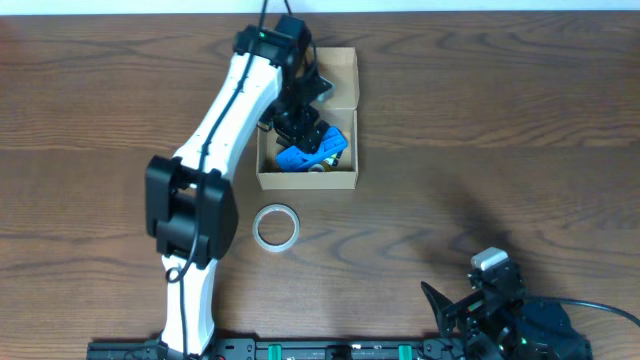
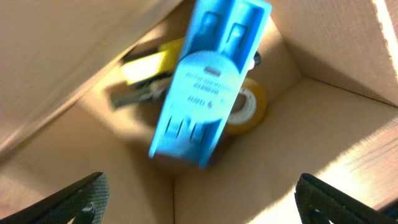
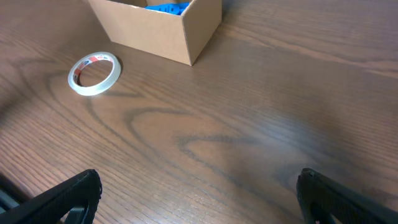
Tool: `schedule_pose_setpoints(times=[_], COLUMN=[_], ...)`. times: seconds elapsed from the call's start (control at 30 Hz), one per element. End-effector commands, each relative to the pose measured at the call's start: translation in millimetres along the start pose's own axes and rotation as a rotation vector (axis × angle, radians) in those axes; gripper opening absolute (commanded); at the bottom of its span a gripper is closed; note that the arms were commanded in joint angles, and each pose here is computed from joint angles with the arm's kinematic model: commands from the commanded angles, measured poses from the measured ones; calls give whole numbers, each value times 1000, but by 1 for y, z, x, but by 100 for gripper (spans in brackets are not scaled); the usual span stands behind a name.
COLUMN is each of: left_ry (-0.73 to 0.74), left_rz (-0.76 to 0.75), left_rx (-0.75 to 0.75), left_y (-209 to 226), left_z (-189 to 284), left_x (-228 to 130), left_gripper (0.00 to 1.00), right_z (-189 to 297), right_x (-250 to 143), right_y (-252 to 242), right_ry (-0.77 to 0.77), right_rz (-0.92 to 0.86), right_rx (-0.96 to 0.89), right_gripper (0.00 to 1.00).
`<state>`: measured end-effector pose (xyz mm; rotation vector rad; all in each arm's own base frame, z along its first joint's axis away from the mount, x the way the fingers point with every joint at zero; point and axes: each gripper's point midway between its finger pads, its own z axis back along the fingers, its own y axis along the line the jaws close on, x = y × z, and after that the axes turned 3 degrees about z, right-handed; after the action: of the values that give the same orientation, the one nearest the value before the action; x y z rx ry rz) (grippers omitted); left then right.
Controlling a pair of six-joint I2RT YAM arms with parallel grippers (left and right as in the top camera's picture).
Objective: Pack container
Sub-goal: 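Carry the blue duster into the box and release it, then move the left gripper to the clear tape roll and grasp its rim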
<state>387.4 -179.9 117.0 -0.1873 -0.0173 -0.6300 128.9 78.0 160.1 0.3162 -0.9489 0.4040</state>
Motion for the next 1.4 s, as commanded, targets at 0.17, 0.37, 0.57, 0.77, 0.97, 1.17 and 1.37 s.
schedule_pose_setpoints(times=[0.17,0.37,0.57,0.77,0.97,1.17,1.37], left_ry=[-135,-57,-62,-134,-131,-88,-46], left_rz=[233,383,506,783,1152,1365,1499], left_rx=[69,88,129,116,88,56,71], left_y=[-4,1,-5,-16,-21,-28,-38], left_z=[112,118,112,88,43,3,-31], left_x=[-47,-93,-135,-171,-199,-203,-208], left_gripper=[95,95,95,95,95,95,95], right_z=[1,1,1,1,1,1,1], right_x=[1,1,1,1,1,1,1], right_y=[-2,-2,-2,-2,-2,-2,-2], right_ry=[-8,-8,-8,-8,-8,-8,-8], right_rz=[-15,-15,-15,-15,-15,-15,-15], right_rx=[-12,-12,-12,-12,-12,-12,-12], right_gripper=[99,99,99,99,99,99,99])
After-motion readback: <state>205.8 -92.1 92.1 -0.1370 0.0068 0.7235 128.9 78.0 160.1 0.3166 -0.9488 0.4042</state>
